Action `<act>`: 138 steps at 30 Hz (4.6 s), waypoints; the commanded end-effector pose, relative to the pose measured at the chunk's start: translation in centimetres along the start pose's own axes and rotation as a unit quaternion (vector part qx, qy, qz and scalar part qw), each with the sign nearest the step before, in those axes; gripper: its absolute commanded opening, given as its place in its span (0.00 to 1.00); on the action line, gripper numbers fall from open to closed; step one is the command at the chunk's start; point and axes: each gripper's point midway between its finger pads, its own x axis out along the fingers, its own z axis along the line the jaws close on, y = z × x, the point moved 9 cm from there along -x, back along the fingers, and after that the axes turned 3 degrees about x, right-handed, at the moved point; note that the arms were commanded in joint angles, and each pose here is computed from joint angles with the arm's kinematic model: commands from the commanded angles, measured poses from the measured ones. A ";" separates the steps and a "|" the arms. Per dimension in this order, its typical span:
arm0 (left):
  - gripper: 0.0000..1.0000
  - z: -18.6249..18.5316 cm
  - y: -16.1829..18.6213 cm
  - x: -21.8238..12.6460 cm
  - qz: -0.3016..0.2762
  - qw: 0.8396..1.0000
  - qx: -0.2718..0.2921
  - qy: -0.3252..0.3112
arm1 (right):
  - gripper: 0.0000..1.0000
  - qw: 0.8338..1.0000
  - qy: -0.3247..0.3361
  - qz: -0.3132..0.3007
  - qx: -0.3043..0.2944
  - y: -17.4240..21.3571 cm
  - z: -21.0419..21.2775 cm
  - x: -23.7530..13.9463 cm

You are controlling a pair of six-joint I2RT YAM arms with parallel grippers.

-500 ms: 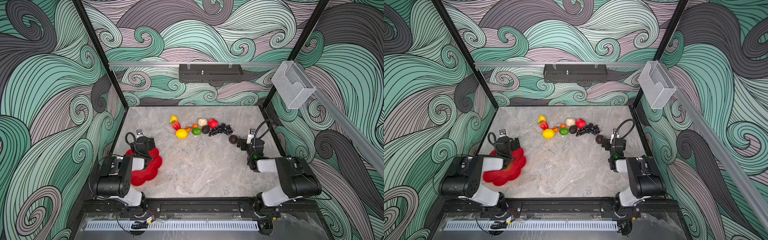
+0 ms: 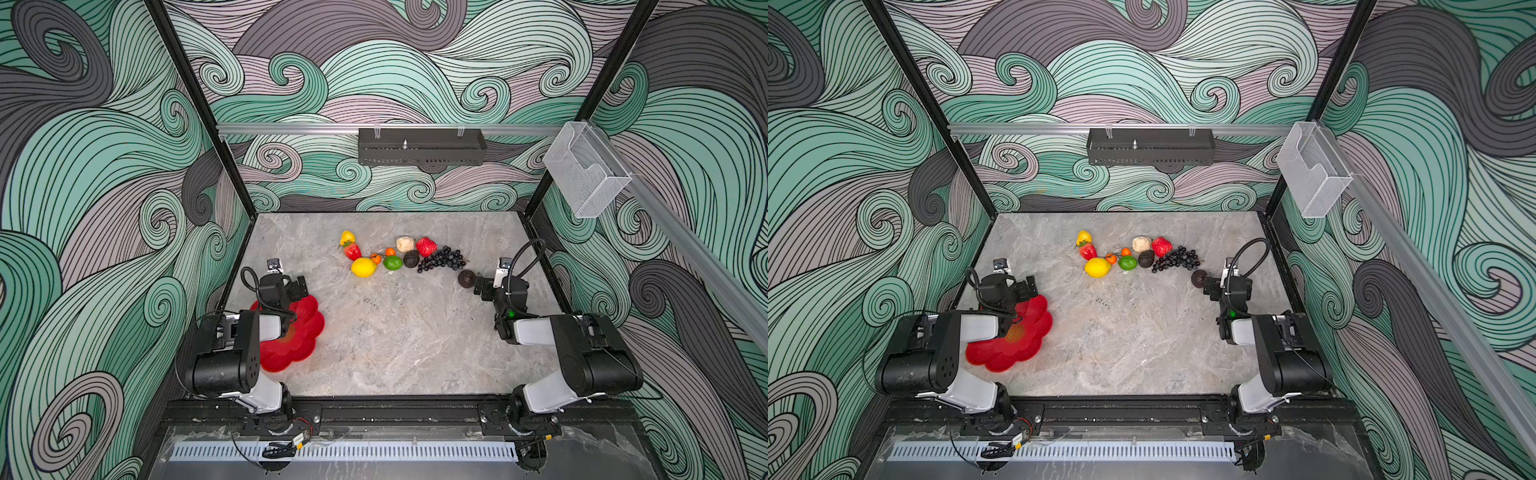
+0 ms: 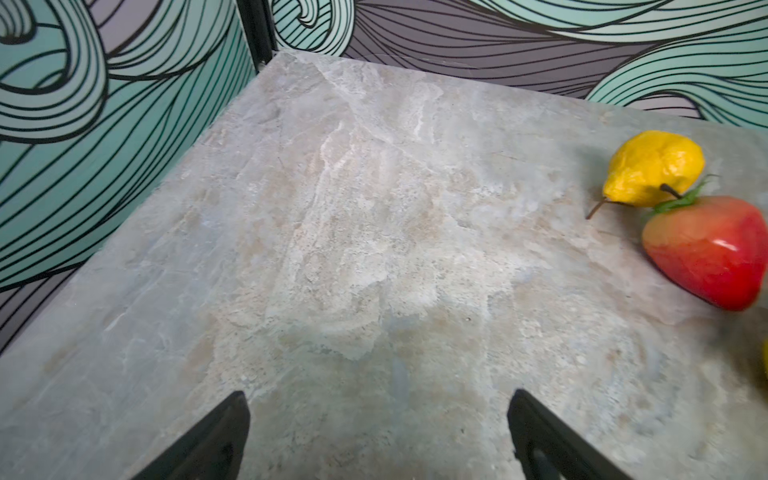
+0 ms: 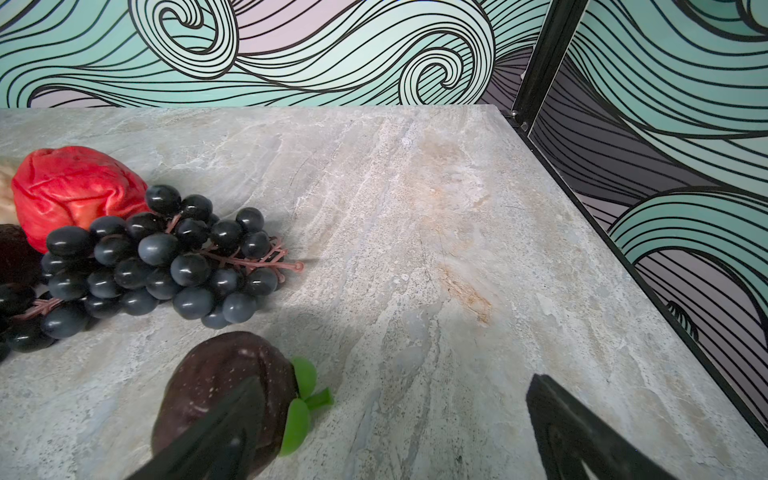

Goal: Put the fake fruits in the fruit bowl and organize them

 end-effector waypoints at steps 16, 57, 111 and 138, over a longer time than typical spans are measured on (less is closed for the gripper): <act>0.99 -0.2 -0.9 -2.4 -0.086 0.989 0.000 0.122 | 0.99 0.996 -0.083 -0.024 -0.027 -0.6 1.3 -0.7; 0.99 -4.4 -3.9 -12.6 0.394 0.885 -0.242 0.047 | 0.99 0.891 -0.270 0.247 0.267 -5.2 5.8 -12.3; 0.99 -25.0 -4.8 -13.4 0.445 0.884 0.050 0.137 | 0.99 0.897 -0.207 0.305 0.245 -2.3 6.5 -13.9; 0.99 -0.7 -2.1 -4.7 0.478 0.780 -0.400 0.051 | 0.99 0.891 -0.220 0.321 0.233 1.1 5.8 -15.0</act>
